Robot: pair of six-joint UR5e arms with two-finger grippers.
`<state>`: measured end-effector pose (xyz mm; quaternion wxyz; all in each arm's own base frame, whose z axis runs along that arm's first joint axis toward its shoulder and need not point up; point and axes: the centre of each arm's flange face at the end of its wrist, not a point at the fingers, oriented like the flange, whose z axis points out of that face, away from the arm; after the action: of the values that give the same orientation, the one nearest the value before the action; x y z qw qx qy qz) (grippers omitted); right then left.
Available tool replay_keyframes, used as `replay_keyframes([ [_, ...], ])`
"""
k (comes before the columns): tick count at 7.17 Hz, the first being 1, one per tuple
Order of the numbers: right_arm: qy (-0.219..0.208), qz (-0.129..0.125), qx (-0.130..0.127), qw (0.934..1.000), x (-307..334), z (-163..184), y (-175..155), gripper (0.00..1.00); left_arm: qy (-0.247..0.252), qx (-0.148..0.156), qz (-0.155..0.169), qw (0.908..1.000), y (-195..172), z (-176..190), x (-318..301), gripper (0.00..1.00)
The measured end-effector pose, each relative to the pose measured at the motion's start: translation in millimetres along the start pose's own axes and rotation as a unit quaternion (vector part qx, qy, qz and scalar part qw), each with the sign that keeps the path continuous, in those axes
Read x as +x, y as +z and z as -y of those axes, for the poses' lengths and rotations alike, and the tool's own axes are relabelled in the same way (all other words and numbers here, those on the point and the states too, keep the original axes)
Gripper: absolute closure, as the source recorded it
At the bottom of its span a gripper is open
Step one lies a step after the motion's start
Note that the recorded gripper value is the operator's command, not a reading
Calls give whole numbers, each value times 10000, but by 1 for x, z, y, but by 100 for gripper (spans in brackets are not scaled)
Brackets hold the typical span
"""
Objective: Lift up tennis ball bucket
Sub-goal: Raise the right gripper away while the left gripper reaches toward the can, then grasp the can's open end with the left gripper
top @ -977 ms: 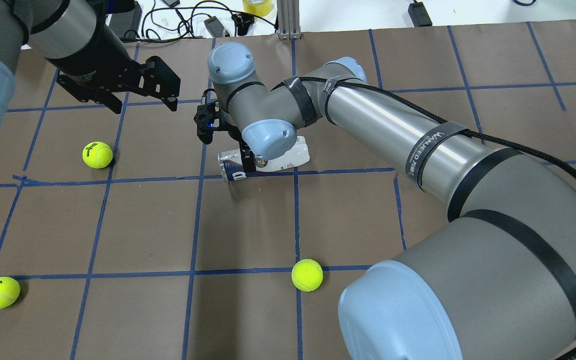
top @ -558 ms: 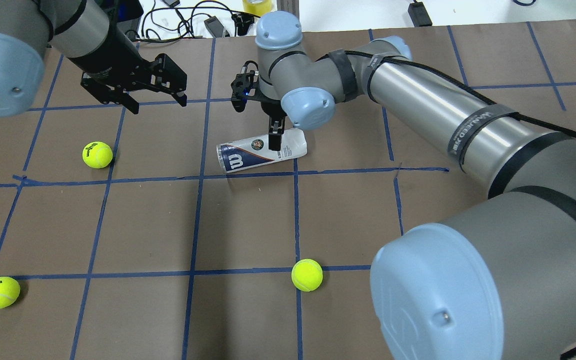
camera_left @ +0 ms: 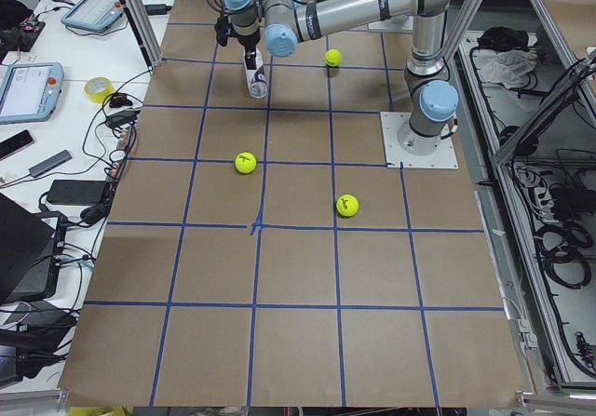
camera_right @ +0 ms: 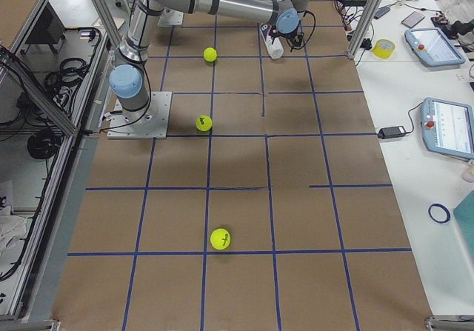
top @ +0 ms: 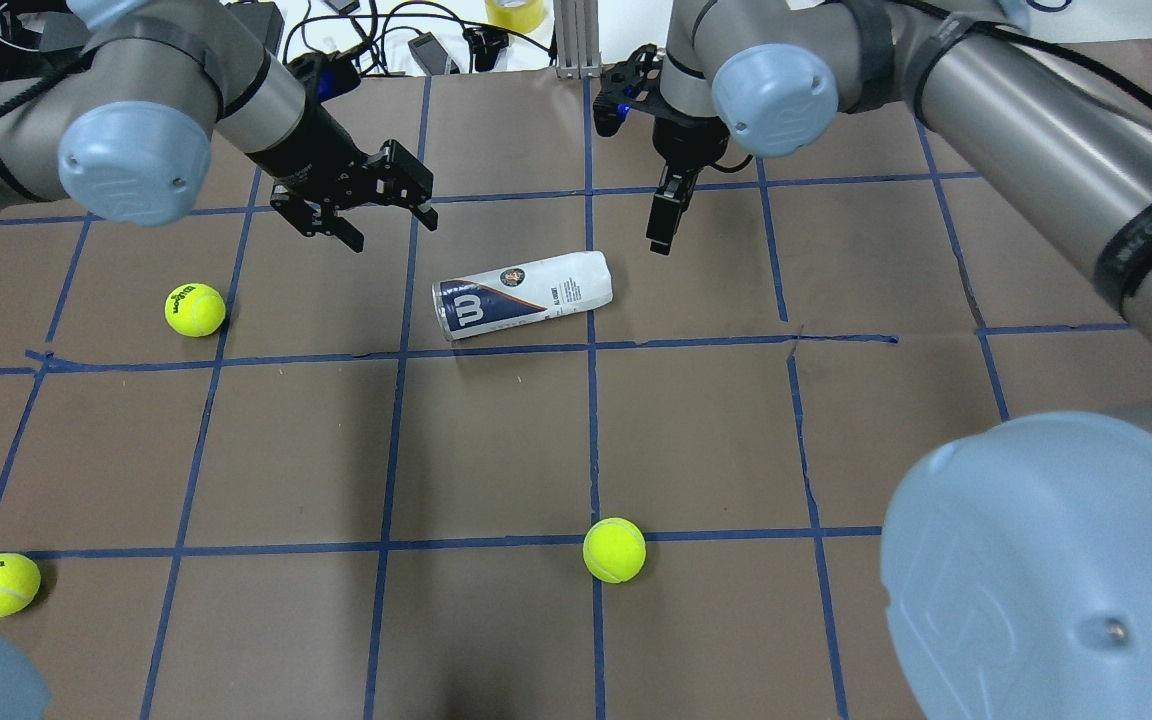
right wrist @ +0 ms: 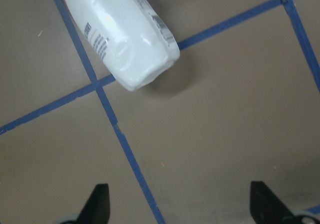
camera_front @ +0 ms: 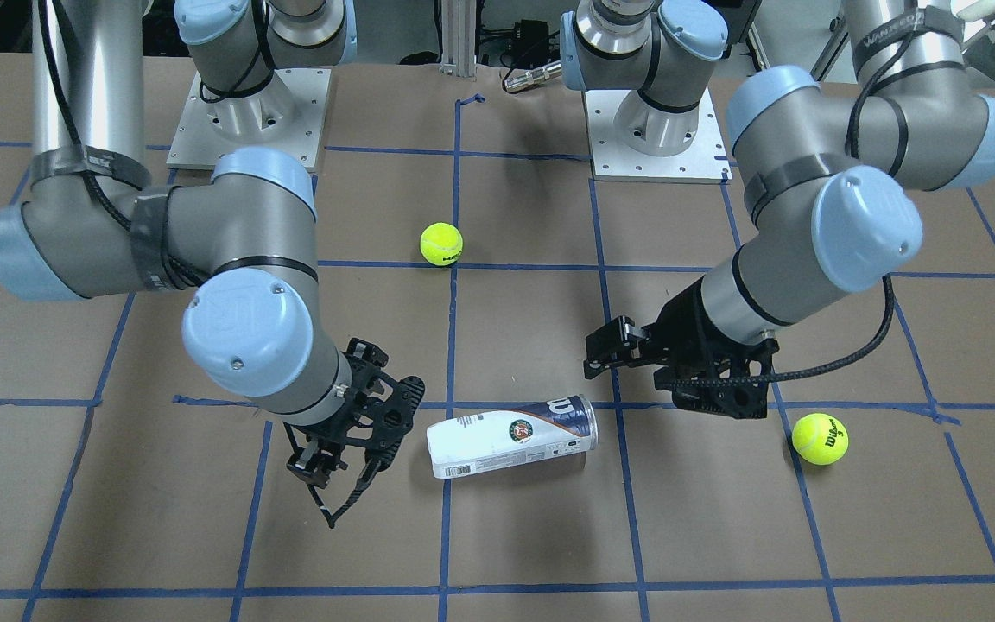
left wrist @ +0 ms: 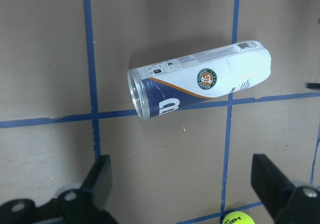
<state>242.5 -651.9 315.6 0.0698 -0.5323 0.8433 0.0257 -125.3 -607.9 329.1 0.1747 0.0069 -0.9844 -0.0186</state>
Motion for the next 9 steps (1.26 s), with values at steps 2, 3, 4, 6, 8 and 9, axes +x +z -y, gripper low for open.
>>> replay_keyframes([
  [2, 814, -37, 47, 9967, -4, -28, -43, 0, -47, -72, -67, 9999, 57, 28, -24, 0],
  [3, 1309, -131, 115, 9912, -20, -39, -77, 0, -92, -140, -265, 9995, 86, 38, -32, 0],
  [4, 1716, -238, 179, 9847, -43, -53, -116, 0, -180, -205, -664, 9974, 104, 44, -36, 0],
  [6, 2488, -429, 356, 9670, -98, -85, -188, 0, -440, -289, -1378, 9891, 118, 50, -48, 19],
  [8, 3424, -543, 572, 9362, -136, -104, -223, 0, -614, -446, -1752, 9816, 127, 50, -51, 15],
  [9, 3818, -521, 511, 9214, -142, -110, -218, 0, -678, -489, -1809, 9799, 127, 49, -53, 14],
])
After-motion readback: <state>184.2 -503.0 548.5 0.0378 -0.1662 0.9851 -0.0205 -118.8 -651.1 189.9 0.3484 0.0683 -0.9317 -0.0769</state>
